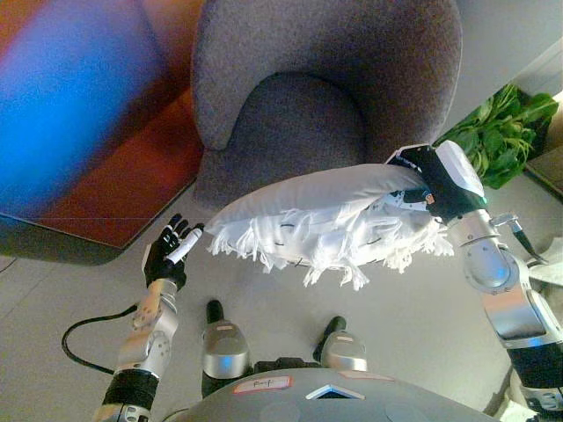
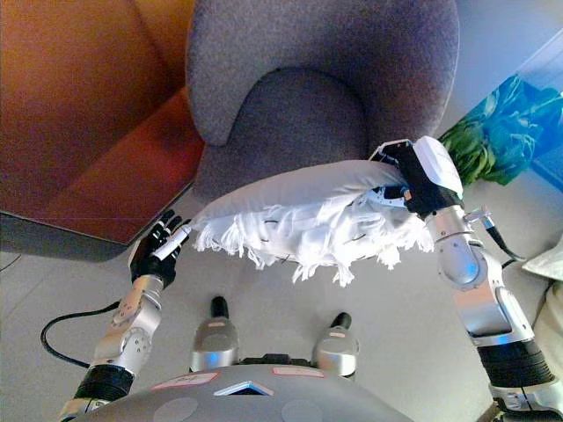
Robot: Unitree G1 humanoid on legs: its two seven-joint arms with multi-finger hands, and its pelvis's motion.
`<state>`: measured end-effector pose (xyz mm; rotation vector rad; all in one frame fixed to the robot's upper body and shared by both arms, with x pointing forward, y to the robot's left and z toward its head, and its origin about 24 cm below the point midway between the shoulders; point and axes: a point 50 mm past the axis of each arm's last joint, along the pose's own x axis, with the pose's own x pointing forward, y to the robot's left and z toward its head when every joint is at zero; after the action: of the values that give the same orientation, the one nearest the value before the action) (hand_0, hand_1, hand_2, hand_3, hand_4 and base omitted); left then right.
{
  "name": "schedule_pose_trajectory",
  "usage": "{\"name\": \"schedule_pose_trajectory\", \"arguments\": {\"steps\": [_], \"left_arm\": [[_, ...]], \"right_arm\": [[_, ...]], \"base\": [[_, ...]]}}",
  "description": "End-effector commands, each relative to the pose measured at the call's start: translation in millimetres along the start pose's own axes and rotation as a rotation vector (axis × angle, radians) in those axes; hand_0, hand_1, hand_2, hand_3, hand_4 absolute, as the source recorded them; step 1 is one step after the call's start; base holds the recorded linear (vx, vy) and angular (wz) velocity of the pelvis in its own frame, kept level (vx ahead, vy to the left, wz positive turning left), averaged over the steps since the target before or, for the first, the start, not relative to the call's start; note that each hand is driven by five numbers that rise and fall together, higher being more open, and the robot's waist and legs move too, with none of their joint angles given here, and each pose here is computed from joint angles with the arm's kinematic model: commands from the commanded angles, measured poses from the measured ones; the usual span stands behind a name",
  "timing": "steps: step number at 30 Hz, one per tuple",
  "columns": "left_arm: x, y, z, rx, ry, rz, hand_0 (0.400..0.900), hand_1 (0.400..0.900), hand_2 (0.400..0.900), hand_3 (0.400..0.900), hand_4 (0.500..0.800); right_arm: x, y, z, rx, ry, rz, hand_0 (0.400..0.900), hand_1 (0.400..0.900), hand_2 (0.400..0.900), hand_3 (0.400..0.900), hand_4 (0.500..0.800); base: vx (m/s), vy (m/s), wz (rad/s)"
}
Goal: Pick up the pillow and put it on the sofa.
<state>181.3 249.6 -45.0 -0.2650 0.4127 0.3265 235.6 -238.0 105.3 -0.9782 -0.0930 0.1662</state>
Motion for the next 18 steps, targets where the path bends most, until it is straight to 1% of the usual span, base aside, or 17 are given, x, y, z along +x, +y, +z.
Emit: {"name": "schedule_pose_trajectory", "arguments": {"steps": [1,3,6,9,10,12,13,16,17,18], "left_arm": [[9.6,-6,22,0.027,-0.098,-0.063,0.9,0.9,0.9,0.9,0.8],[8.5,-4,23,0.04,-0.091,-0.073,0.9,0.9,0.9,0.9,0.8],[5.1,-1,27,0.059,-0.093,-0.086,0.9,0.9,0.9,0.9,0.8],[1.0,1,36,0.081,-0.101,-0.1,0.9,0.9,0.9,0.9,0.8],[0.0,2,40,0.095,-0.102,-0.109,0.9,0.9,0.9,0.9,0.8],[-0.2,4,47,0.109,-0.113,-0.121,0.9,0.9,0.9,0.9,0.8],[1.1,4,56,0.129,-0.129,-0.142,0.9,0.9,0.9,0.9,0.8],[2.9,4,70,0.145,-0.16,-0.168,0.9,0.9,0.9,0.9,0.8],[3.7,5,76,0.158,-0.169,-0.182,0.9,0.9,0.9,0.9,0.8],[3.8,5,78,0.154,-0.177,-0.179,0.9,0.9,0.9,0.9,0.8]], "right_arm": [[18,-76,33,0.002,-0.187,-0.206,0.4,0.4,0.4,0.4,0.5],[29,-82,22,0.005,-0.13,-0.182,0.4,0.4,0.4,0.4,0.5],[52,-97,6,-0.007,-0.031,-0.185,0.4,0.4,0.4,0.4,0.5],[71,-119,-12,-0.035,0.077,-0.234,0.4,0.4,0.4,0.4,0.5],[77,-134,-20,-0.031,0.147,-0.265,0.4,0.4,0.4,0.4,0.5],[86,-155,-26,-0.045,0.222,-0.321,0.4,0.4,0.4,0.4,0.5],[90,-177,-28,-0.064,0.281,-0.384,0.4,0.4,0.4,0.4,0.5],[98,-209,-20,-0.07,0.36,-0.477,0.4,0.4,0.4,0.4,0.5],[95,-228,-19,-0.081,0.412,-0.565,0.4,0.4,0.4,0.4,0.5],[96,-234,-13,-0.09,0.406,-0.611,0.408,0.408,0.408,0.408,0.505]], "base": [[0.158,-0.058,0.18],[0.173,-0.065,0.2],[0.188,-0.059,0.23],[0.184,-0.079,0.24],[0.194,-0.11,0.26],[0.097,-0.138,0.27],[0.032,-0.181,0.33],[-0.008,-0.157,0.29],[-0.014,-0.128,0.26],[0.002,-0.149,0.31]]}}
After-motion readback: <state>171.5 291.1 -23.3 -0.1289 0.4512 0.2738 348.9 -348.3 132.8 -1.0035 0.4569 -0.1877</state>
